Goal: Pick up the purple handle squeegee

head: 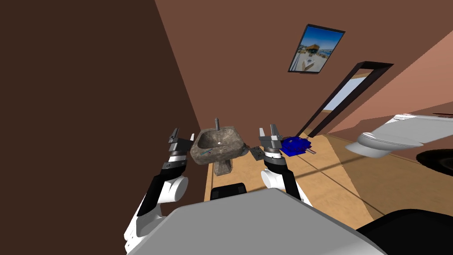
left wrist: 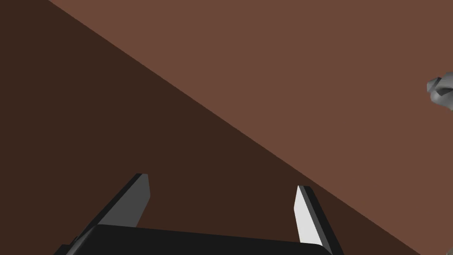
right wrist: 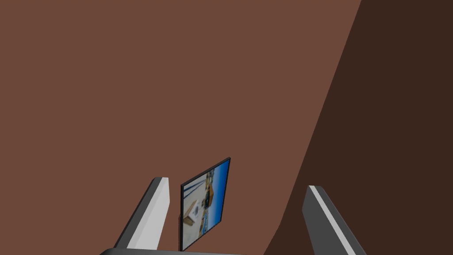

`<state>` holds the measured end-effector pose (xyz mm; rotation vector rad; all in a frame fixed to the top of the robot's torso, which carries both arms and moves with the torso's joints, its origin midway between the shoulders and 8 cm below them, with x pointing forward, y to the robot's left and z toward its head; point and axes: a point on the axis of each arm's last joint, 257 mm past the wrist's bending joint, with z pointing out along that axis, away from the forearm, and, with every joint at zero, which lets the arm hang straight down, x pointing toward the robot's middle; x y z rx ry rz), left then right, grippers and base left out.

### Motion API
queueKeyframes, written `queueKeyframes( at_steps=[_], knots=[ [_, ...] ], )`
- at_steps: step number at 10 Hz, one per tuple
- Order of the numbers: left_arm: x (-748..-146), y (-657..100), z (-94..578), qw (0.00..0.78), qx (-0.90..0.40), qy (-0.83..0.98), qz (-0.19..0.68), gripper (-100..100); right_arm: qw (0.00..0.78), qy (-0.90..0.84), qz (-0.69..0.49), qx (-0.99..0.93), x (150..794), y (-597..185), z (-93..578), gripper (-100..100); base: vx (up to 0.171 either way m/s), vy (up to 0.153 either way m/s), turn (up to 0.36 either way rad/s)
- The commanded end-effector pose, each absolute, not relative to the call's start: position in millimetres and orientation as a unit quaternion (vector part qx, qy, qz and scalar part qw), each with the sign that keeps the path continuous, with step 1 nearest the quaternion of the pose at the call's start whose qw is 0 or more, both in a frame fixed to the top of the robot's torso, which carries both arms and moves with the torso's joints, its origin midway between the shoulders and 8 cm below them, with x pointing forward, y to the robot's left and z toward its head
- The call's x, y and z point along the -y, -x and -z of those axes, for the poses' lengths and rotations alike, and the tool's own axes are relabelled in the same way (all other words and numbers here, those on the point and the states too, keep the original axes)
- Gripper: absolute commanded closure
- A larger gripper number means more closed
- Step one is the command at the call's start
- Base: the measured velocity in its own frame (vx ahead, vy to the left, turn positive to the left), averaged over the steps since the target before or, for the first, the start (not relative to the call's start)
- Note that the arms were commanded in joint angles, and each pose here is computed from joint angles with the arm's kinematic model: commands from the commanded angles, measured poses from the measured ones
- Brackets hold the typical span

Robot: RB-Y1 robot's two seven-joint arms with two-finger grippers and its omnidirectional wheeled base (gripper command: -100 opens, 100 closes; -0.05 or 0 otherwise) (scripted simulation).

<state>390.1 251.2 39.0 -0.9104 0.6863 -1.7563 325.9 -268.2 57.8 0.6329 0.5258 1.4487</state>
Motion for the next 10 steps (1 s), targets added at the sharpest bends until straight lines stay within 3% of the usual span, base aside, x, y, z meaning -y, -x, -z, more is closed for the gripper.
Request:
queueKeyframes(
  at_steps=[1,10],
  knots=[
    [-246.7,-397.2,-32.2,0.485,-0.293,0.391,0.725,-100,0.673,-0.281,-0.643,-0.234,268.2,-325.9,-57.8,0,-0.025,-0.017,-0.024],
    [-219.2,-428.9,-16.7,0.385,-0.326,0.450,0.737,-100,0.673,-0.281,-0.643,-0.234,268.2,-325.9,-57.8,0,-0.021,-0.012,-0.037]
  ],
)
